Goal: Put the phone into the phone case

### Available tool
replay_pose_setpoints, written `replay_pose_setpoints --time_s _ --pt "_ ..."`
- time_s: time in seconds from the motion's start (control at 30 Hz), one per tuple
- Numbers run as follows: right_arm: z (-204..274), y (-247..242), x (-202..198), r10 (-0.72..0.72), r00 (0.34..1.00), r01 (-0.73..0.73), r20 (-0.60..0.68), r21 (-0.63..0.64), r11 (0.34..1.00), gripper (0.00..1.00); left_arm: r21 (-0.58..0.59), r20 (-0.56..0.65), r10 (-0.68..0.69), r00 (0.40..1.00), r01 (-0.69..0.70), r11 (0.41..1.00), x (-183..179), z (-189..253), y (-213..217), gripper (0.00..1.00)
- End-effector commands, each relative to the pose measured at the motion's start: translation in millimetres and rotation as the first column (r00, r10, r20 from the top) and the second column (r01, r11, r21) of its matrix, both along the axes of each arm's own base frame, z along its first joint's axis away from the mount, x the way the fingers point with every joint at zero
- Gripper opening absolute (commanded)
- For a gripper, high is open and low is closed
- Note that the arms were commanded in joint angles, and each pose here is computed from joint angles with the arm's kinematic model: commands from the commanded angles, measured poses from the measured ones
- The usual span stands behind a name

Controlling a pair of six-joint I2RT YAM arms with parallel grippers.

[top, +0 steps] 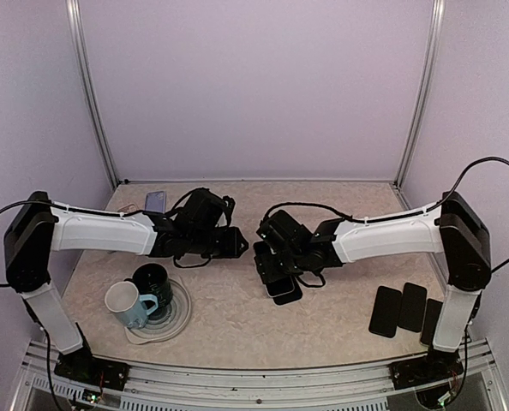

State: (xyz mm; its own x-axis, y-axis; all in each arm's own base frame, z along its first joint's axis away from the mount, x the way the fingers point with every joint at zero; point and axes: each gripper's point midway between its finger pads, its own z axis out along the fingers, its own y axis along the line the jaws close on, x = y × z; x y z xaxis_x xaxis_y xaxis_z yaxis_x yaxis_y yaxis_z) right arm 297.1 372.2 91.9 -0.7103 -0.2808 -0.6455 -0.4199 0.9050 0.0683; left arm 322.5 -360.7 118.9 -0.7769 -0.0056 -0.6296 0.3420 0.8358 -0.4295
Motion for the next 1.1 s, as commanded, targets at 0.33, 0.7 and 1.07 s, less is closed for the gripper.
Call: replay_pose_setpoints --time_s 0.33,0.7,1.07 --pt "-14.1 -14.9 11.3 0.013 0.995 -0.005 0.097 -0.079 0.997 0.47 0.031 0.023 0.076 0.997 -0.077 0.997 9.7 -1.5 18.3 0.27" --pt "-34.5 -12.9 0.7 0.008 1.000 -0.008 -0.001 -0.082 0.997 0.46 0.050 0.025 0.082 0.996 -0.083 0.995 9.6 -3.4 21.4 0.27" --pt "-45.3 -25.2 -4.0 -0.026 0.999 0.020 -0.042 -0.139 0.990 0.47 0.058 0.028 0.079 0.997 -0.080 0.995 10.7 -3.2 21.0 0.27"
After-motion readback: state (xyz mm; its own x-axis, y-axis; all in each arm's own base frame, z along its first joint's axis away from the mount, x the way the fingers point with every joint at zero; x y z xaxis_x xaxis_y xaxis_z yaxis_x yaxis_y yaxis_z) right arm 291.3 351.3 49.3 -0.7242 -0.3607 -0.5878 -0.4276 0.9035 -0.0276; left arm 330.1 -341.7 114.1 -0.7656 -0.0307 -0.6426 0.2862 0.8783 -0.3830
